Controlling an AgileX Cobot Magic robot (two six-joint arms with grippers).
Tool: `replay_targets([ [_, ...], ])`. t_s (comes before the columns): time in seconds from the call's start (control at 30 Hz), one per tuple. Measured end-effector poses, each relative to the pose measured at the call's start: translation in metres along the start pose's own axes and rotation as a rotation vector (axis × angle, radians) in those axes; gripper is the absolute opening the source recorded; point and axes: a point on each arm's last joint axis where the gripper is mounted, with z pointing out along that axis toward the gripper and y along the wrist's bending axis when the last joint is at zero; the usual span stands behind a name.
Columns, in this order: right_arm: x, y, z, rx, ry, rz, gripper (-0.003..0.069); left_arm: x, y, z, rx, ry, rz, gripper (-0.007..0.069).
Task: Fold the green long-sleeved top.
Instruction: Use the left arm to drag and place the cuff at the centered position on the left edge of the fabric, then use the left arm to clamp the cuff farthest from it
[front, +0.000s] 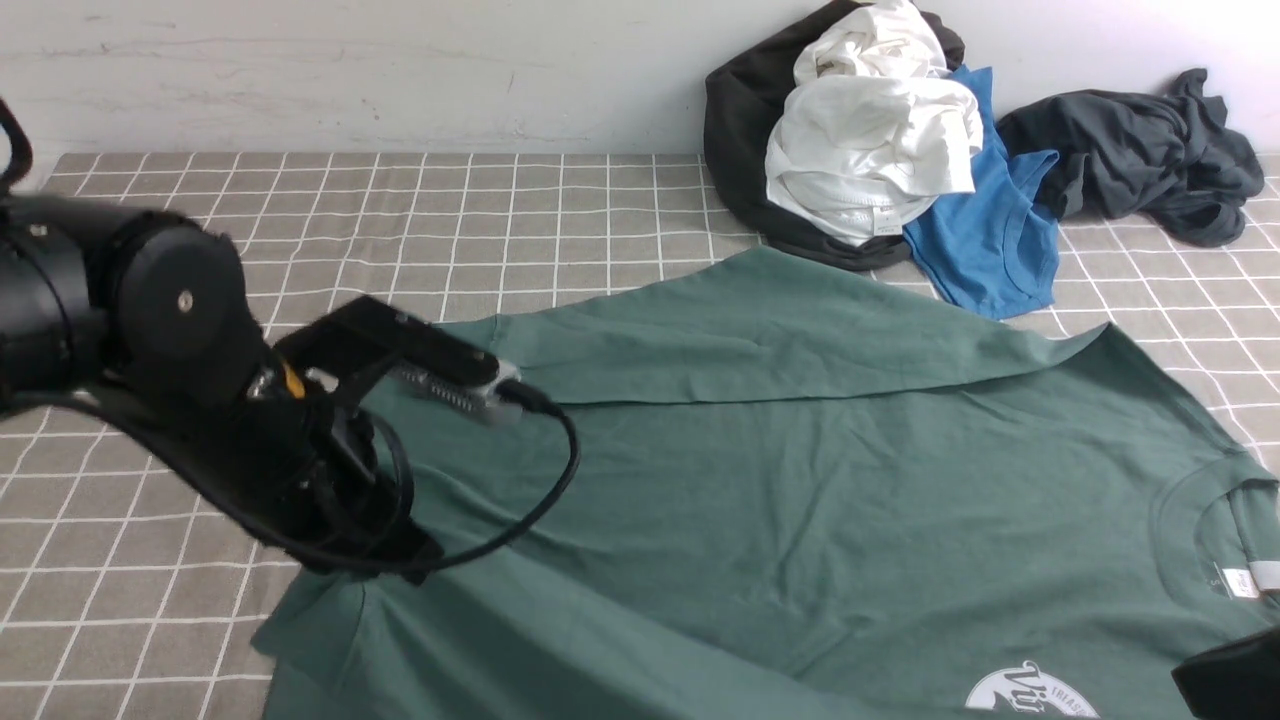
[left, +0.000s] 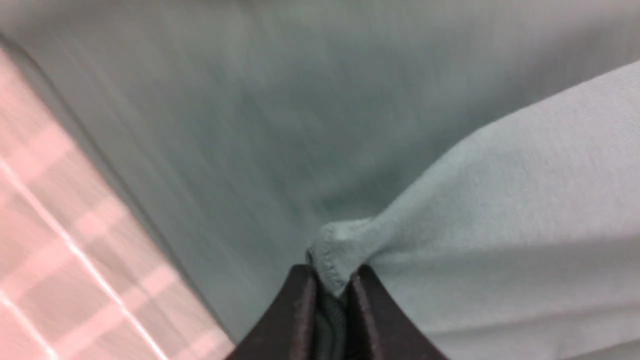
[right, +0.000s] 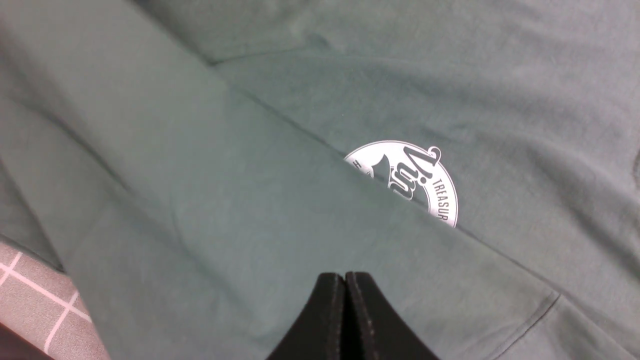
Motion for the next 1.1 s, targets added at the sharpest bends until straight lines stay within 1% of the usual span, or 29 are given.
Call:
replay_targets([
  [0.1, 0.000, 0.000, 0.000, 0.000, 0.000, 0.000, -0.0016, -0.021, 0.006, 0.007, -0.010, 0.019, 0.012, 0.0045],
  [0.17, 0.000, 0.000, 0.000, 0.000, 0.000, 0.000, -0.0016, -0.026, 0.008, 0.015, -0.011, 0.042, 0.014, 0.0045],
  [0.23, 0.000, 0.000, 0.000, 0.001, 0.000, 0.000, -0.0016, -0.038, 0.016, 0.043, -0.004, 0.104, 0.004, 0.0045],
  [0.27, 0.000, 0.000, 0.000, 0.001, 0.000, 0.000, -0.0016, -0.038, 0.016, 0.044, -0.004, 0.108, 0.003, 0.0045],
  [0.33, 0.000, -0.001, 0.000, 0.006, 0.002, -0.004, -0.0016, -0.044, 0.027, 0.064, 0.001, 0.146, -0.026, 0.0048],
  [0.43, -0.001, -0.002, -0.002, 0.020, 0.006, 0.003, -0.0016, -0.051, 0.041, 0.077, -0.001, 0.163, -0.058, 0.0081],
  [0.5, -0.004, -0.003, -0.005, 0.031, -0.001, 0.011, -0.0016, -0.055, 0.046, 0.080, -0.004, 0.162, -0.069, 0.0130],
  [0.57, -0.011, -0.004, -0.009, 0.042, -0.003, 0.020, -0.0016, -0.061, 0.052, 0.079, -0.004, 0.155, -0.084, 0.0204],
  [0.6, -0.018, -0.006, -0.011, 0.048, -0.010, 0.026, -0.0016, -0.066, 0.055, 0.075, -0.003, 0.144, -0.096, 0.0274],
  [0.63, -0.019, -0.006, -0.012, 0.048, -0.011, 0.027, -0.0016, -0.067, 0.056, 0.074, -0.002, 0.141, -0.098, 0.0274],
  [0.67, -0.027, -0.008, -0.012, 0.050, -0.013, 0.033, -0.0016, -0.075, 0.061, 0.065, 0.003, 0.110, -0.117, 0.0354],
  [0.73, -0.038, -0.011, -0.011, 0.048, -0.009, 0.050, -0.0016, -0.088, 0.070, 0.048, 0.004, 0.046, -0.142, 0.0453],
  [0.77, -0.039, -0.011, -0.010, 0.047, -0.008, 0.050, -0.0016, -0.089, 0.071, 0.048, 0.004, 0.046, -0.142, 0.0461],
  [0.83, -0.049, -0.014, -0.005, 0.041, 0.008, 0.060, -0.0016, -0.101, 0.084, 0.033, 0.005, -0.025, -0.177, 0.0536],
  [0.93, -0.055, -0.017, 0.004, 0.025, 0.036, 0.073, -0.0016, -0.113, 0.103, 0.035, 0.011, -0.064, -0.220, 0.0575],
  [0.97, -0.056, -0.017, 0.004, 0.024, 0.037, 0.074, -0.0016, -0.113, 0.104, 0.035, 0.011, -0.064, -0.220, 0.0575],
  [1.0, -0.057, -0.017, 0.008, 0.014, 0.049, 0.082, -0.0016, -0.117, 0.111, 0.045, 0.007, -0.070, -0.236, 0.0582],
  [1.1, -0.058, -0.017, 0.012, -0.003, 0.059, 0.095, -0.0016, -0.123, 0.122, 0.076, 0.006, -0.057, -0.253, 0.0584],
])
